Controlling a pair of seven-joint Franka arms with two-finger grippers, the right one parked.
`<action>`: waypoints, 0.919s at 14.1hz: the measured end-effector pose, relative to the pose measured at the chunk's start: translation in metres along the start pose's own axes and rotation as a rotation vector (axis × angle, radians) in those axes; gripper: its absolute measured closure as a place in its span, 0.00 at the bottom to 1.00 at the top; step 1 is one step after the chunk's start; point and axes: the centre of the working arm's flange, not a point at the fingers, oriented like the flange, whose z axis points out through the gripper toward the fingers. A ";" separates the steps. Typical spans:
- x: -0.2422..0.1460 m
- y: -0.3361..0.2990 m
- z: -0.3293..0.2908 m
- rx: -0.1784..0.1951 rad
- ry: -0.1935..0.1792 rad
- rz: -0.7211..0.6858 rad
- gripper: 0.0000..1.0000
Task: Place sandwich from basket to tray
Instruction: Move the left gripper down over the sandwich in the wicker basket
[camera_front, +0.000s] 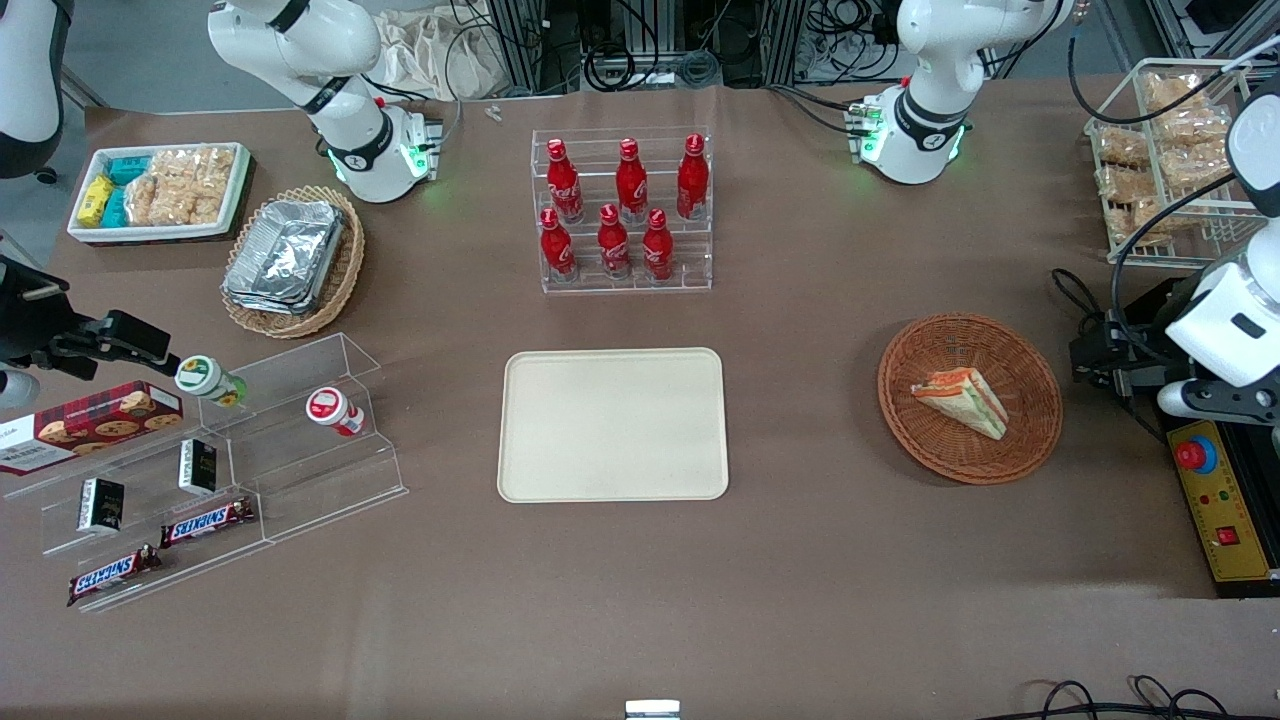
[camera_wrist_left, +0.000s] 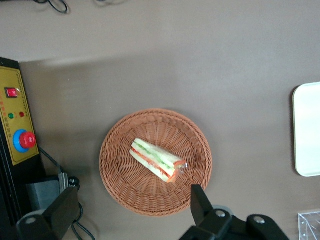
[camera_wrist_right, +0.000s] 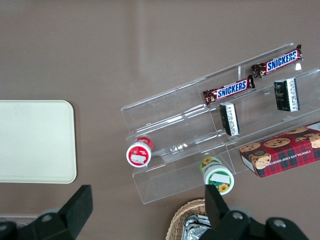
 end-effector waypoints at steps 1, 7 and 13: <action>0.001 -0.001 0.000 -0.001 0.001 0.000 0.00; 0.003 0.003 0.021 -0.006 -0.058 -0.239 0.00; -0.007 0.015 0.114 0.039 -0.147 -0.848 0.00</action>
